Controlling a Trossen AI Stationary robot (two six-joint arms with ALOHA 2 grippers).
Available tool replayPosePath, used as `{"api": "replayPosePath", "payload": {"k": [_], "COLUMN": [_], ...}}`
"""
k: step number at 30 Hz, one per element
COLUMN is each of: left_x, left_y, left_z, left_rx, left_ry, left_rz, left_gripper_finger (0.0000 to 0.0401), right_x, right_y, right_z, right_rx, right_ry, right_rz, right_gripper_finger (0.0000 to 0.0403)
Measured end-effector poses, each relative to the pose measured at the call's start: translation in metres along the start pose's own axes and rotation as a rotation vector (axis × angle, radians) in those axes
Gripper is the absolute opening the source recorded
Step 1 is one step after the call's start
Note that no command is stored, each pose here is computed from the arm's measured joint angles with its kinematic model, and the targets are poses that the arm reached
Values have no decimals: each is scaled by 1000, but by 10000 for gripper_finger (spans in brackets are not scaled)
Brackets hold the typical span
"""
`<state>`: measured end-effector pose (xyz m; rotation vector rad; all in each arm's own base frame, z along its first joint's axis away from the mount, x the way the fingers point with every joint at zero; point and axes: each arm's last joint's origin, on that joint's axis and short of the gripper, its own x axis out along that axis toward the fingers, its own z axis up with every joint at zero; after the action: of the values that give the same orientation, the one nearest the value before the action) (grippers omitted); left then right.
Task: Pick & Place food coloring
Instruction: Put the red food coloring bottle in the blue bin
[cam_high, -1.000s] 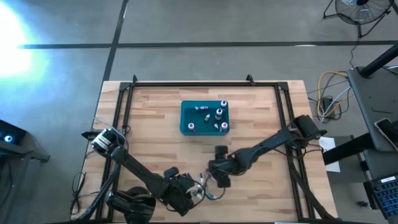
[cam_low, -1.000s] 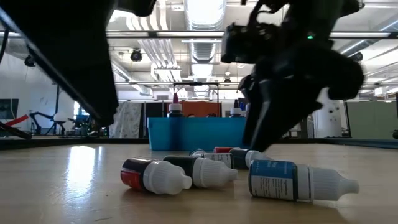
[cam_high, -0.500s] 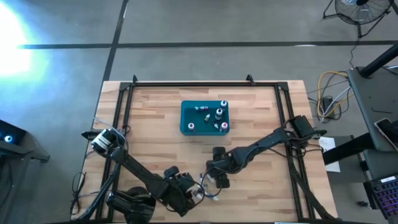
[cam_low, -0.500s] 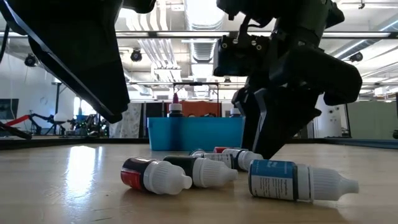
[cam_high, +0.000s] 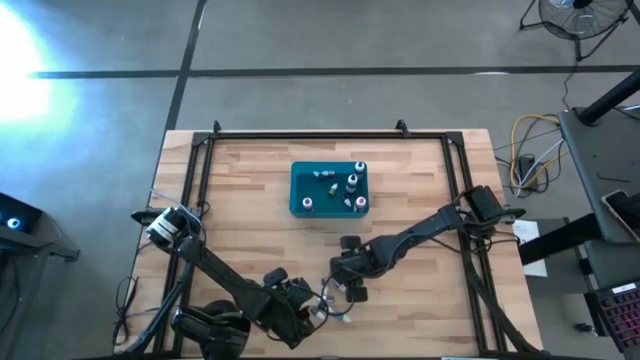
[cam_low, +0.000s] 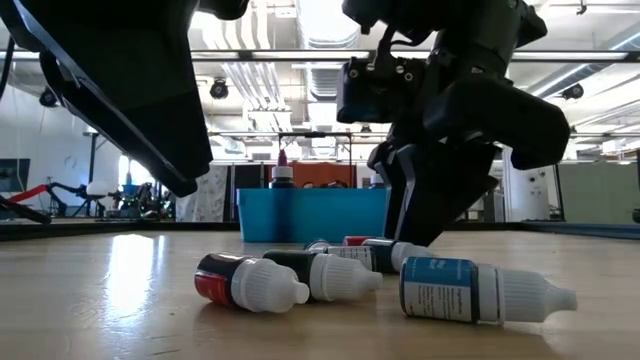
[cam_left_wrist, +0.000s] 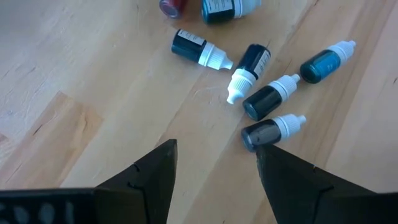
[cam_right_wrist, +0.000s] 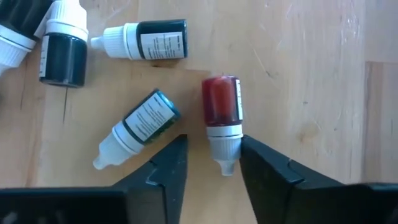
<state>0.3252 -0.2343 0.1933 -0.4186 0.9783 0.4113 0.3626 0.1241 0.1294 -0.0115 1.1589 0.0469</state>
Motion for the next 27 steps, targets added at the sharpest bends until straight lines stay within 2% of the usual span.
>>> {"api": "replayPosePath", "payload": {"k": [9,11,15,19,23,25,27], "left_x": [0,0,0,0,1,1,1], "left_y": [0,0,-1,-1,-1,-1,-1], "left_z": [0,0,1,2,3,4,4], "left_rx": [-2,-3,-8,-13,-17,-21,-22], "left_ry": [-4,-7,-27,-45,-48,-51,-52], "left_rz": [-1,-3,1,3,2,-2,-4], "left_gripper_finger": [197,197,197,197,197,197,197], "right_x": [-5,-15,-55,-95,-129,-137,-145], "right_y": [-3,-5,-17,-42,-81,-105,-126], "right_z": [1,2,9,17,26,27,26], "right_rx": [18,18,63,173,318,420,509], "right_ry": [-11,-29,-127,-245,-381,-404,-418], "right_rz": [-24,-67,-204,-316,-412,-431,-397], "right_gripper_finger": [51,40,43,59,63,67,80]}}
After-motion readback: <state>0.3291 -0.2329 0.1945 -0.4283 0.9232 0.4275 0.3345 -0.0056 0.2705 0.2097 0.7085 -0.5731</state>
